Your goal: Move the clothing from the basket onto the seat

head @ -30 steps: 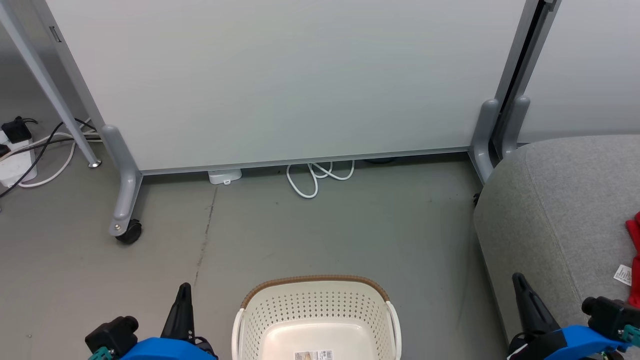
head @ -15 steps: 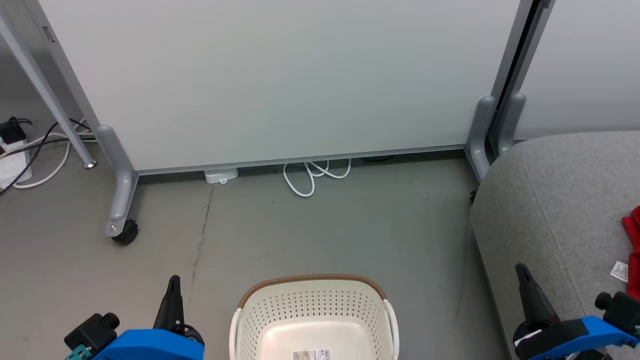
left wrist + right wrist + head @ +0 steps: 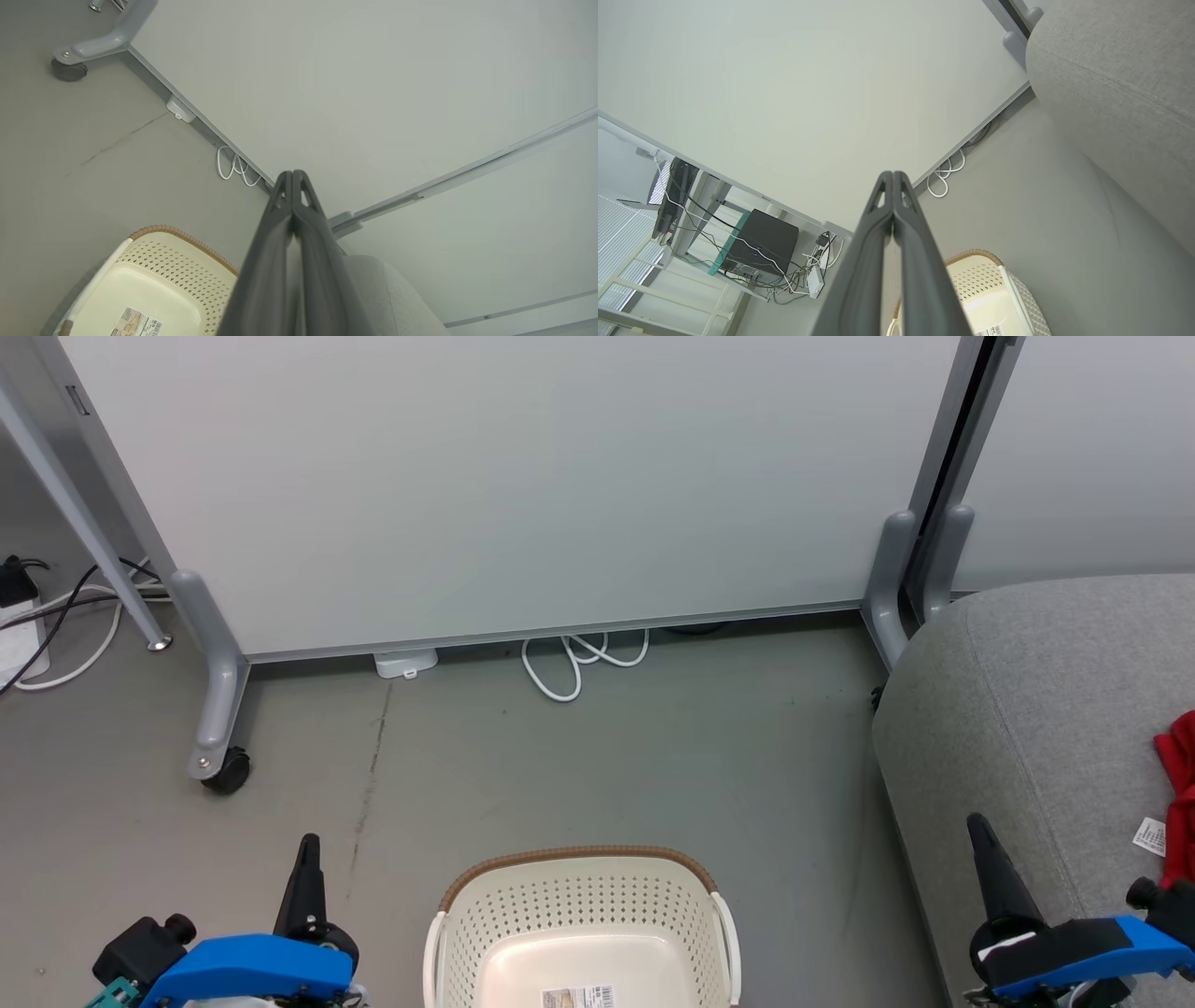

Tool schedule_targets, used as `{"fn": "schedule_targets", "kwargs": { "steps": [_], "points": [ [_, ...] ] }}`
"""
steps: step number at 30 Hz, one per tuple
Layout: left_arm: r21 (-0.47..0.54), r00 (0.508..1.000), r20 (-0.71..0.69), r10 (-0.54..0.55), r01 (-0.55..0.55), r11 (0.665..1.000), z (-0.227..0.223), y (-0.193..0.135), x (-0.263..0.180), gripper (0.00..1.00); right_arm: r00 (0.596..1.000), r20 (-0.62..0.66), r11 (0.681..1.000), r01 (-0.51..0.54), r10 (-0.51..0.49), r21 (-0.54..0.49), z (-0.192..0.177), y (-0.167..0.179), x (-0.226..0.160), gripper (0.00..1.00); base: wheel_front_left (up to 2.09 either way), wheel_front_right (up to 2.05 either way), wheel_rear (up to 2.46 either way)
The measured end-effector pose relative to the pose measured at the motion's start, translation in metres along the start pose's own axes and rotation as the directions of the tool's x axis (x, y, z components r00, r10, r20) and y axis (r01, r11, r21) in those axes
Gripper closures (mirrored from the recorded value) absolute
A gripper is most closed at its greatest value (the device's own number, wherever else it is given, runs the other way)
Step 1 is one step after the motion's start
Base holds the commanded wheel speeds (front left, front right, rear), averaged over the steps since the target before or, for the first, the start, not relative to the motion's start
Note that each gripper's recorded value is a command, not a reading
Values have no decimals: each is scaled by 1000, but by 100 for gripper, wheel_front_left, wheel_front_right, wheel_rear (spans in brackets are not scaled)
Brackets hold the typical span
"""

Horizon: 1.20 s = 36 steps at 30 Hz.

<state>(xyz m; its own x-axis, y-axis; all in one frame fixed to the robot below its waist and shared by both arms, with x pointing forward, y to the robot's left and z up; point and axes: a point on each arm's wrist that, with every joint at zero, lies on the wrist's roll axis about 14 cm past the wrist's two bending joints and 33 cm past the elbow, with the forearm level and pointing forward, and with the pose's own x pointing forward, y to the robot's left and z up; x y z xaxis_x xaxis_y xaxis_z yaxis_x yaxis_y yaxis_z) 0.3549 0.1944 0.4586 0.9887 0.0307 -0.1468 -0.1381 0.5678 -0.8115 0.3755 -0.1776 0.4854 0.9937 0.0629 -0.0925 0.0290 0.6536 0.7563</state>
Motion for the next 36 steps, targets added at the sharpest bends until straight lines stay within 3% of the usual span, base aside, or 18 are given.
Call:
{"fn": "schedule_targets", "kwargs": {
  "steps": [15,36],
  "points": [
    [-153,1000,12,-19,21,988,9,-8,7,100,1000,19,984,-10,6,179,6,1,3,100,0,0,0],
    [-330,998,24,-55,60,942,18,-19,15,100,999,47,922,-29,11,386,14,1,6,100,0,0,0]
  ]
}}
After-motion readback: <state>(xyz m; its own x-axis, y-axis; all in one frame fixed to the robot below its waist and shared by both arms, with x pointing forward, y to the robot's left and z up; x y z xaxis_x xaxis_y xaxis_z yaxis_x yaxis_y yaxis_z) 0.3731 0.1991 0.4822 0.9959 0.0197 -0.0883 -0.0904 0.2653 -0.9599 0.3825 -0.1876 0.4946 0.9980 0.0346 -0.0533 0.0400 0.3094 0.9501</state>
